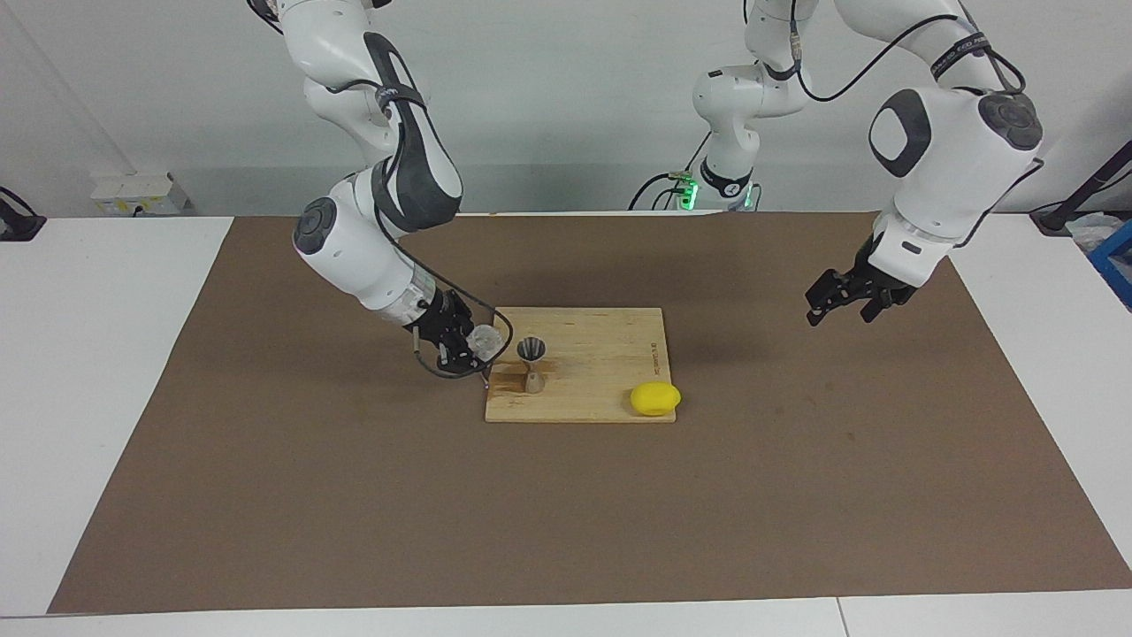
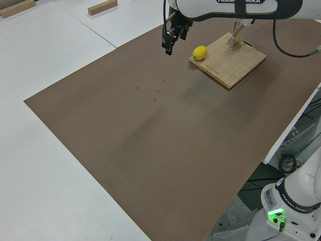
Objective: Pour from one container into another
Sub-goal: 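Withdraw the left gripper while the right gripper lifts the glass toward the board, then tilt the clear glass over the dark cup with the right gripper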
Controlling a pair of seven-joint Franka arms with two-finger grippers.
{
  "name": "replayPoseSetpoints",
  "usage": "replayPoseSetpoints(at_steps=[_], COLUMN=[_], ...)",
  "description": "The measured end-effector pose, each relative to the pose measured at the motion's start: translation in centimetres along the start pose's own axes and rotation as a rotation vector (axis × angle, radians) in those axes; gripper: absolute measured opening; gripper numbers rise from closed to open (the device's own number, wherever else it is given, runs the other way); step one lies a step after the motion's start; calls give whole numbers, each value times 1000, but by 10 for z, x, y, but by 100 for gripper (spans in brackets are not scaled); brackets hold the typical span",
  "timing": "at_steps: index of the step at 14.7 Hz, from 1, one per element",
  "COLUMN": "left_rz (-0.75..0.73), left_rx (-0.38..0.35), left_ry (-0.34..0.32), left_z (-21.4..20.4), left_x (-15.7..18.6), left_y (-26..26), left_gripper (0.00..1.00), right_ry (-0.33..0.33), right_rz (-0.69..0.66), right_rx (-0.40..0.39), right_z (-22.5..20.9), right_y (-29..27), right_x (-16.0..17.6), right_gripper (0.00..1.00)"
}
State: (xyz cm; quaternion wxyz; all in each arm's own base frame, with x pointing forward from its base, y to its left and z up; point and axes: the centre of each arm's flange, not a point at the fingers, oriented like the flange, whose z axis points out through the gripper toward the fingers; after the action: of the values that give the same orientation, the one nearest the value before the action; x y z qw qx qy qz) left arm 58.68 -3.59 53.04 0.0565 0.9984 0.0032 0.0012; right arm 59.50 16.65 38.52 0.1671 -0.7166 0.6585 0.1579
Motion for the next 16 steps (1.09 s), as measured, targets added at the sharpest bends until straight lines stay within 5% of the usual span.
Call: replayPoseSetpoints(at_steps=[8, 16], left_rz=[120, 142], left_rx=[81, 86], left_ry=[-32, -30], left_z=[-82, -92], left_x=[-37, -44], left_y=[26, 20], left_gripper=[100, 100], right_ry=[40, 174], right_rz=[69, 5], right_rx=[31, 26], right_z=[-9, 4], right_y=[-18, -17], right_x=[-22, -68], right_gripper=[51, 51])
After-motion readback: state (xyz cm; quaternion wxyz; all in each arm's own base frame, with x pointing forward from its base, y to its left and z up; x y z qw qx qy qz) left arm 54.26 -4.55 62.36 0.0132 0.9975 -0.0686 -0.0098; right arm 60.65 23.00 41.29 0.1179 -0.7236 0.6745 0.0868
